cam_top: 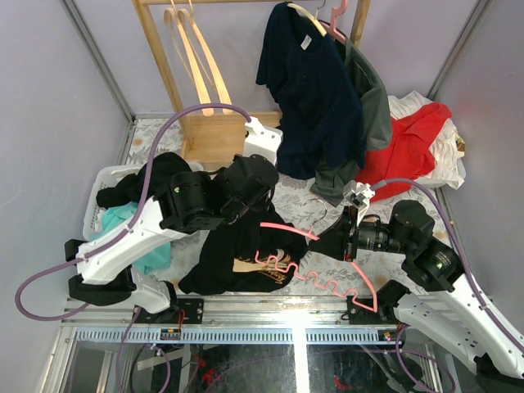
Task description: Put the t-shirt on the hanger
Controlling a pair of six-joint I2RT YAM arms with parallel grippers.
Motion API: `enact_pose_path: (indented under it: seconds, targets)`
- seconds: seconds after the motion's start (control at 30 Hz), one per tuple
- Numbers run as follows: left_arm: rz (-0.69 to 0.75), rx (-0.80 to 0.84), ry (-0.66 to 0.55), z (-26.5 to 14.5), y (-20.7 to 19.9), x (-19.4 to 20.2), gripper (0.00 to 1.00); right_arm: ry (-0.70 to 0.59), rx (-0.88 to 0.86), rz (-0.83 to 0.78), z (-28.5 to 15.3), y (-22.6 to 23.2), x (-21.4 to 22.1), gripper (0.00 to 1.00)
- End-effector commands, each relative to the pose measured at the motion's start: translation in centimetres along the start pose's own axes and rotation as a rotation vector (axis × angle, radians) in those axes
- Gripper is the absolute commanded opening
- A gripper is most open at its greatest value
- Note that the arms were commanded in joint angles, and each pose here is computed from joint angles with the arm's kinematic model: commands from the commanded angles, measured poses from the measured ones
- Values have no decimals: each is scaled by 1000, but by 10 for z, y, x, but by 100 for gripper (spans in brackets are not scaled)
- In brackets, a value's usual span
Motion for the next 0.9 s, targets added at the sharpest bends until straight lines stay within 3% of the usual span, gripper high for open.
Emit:
enact_pose_path:
  seconds: [0.0,0.37,0.87]
  targets:
    - [2,-33,-105,-10,12,-30,0,57,-207,-25,-5,33,3,0]
    - [35,174,-176,-15,-20,-62,0,-122,-315,-48,16,38,-32,0]
    - [61,421,-293,-53,-45,-89,0,-569,-126,-137,12,18,-95,0]
Point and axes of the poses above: each gripper's point midway between its finger pads, its own z axis out along the fingers, its own y axis along the line the jaws close on, x = y × z, the point moved 4 cm from there along -z, back along the fingers, and after that the axes turned 12 degrees about z, right-handed, at the moved point
